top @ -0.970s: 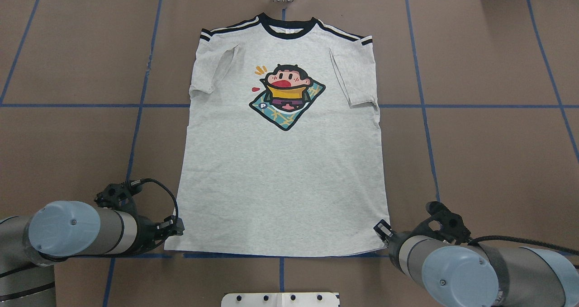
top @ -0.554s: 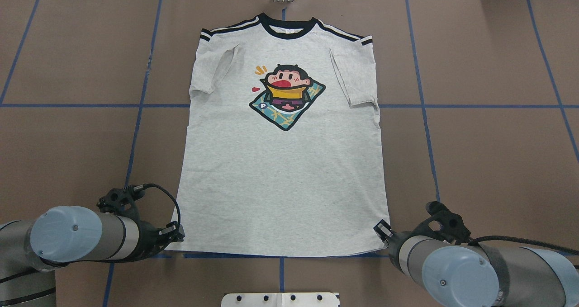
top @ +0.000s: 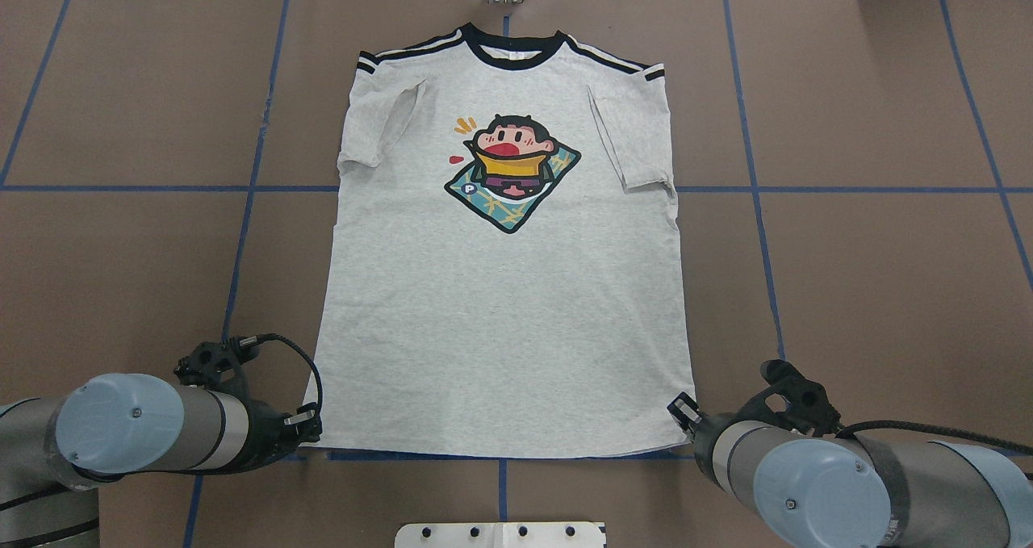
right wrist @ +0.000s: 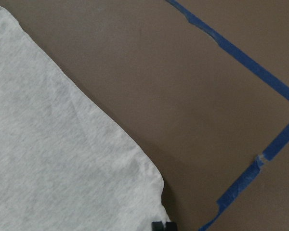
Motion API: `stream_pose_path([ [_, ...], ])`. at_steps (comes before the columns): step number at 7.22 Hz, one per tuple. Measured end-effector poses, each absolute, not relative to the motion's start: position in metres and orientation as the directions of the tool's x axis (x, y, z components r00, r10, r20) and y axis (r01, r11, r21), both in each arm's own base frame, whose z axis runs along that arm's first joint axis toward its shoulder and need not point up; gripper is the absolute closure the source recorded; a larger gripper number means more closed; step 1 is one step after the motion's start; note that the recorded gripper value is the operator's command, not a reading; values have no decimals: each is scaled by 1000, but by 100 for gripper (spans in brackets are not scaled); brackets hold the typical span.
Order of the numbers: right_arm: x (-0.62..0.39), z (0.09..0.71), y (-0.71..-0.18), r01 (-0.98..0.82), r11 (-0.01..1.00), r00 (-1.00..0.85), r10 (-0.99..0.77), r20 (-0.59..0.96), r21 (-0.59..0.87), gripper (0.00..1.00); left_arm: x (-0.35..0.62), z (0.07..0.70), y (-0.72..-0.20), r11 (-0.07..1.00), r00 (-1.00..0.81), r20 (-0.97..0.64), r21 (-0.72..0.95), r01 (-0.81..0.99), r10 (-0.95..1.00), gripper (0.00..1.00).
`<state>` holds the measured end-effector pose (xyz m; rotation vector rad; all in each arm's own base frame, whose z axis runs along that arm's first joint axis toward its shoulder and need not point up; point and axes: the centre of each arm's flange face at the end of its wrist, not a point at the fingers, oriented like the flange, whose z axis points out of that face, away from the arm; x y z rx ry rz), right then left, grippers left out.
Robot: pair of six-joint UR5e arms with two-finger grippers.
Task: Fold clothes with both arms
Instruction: 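Grasp both hem corners nearest the robot with both grippers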
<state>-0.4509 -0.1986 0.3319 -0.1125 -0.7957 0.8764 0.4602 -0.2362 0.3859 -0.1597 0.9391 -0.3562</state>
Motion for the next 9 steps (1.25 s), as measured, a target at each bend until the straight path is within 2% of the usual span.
stream_pose_path([
  [3, -450, 331, -198, -643, 654, 377, 724, 578, -398, 100, 451, 364, -232, 934, 506, -785, -290, 208, -356, 100],
  [6, -436, 337, -176, -620, 682, 418, 706, 572, -388, 100, 437, 318, -198, 931, 469, -805, -336, 146, -364, 100],
  [9, -396, 307, -171, -582, 693, 388, 697, 603, -426, 100, 400, 275, -187, 923, 455, -808, -372, 99, -375, 100],
])
